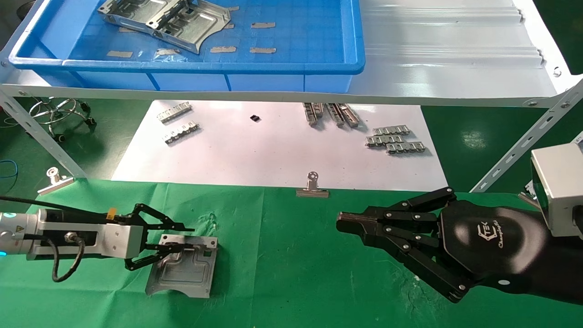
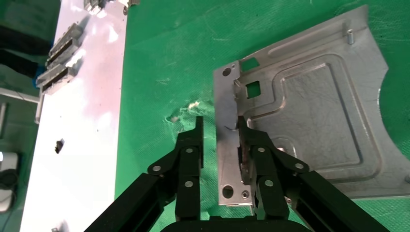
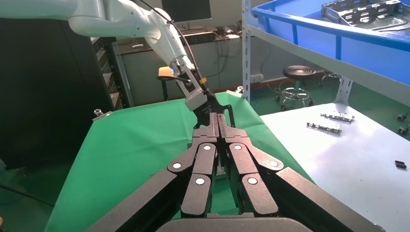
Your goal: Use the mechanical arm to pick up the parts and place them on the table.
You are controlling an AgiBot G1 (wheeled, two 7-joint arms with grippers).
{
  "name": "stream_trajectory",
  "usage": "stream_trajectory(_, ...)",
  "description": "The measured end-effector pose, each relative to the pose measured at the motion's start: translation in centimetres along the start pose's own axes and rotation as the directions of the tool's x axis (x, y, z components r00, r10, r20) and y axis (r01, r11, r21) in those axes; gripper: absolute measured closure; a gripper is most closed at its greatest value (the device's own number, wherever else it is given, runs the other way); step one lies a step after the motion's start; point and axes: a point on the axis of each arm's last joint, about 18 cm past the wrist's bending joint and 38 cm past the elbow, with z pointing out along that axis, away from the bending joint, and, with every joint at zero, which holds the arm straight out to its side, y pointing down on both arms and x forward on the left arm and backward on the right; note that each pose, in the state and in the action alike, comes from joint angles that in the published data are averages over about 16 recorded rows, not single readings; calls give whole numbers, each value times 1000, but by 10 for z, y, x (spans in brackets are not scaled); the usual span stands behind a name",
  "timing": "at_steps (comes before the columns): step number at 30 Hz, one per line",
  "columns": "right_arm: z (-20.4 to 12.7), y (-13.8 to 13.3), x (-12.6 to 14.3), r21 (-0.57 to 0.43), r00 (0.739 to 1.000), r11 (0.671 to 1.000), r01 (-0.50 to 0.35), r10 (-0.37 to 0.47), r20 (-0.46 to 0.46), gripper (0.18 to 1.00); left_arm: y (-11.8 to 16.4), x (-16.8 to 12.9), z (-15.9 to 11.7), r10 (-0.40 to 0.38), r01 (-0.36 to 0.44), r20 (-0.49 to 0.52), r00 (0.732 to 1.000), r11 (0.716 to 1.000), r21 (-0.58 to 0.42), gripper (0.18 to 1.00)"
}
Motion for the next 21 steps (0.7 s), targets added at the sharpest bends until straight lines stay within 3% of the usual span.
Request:
stream_trajectory(11,0,0,0,0,1000,1000,0,0,0,987,-1,0,-2,5,-5,10,1000,1000,14,751)
stream_trajectory(21,0,0,0,0,1000,1000,0,0,0,987,-7,-6,-7,-36,34,38,999,998,49,520)
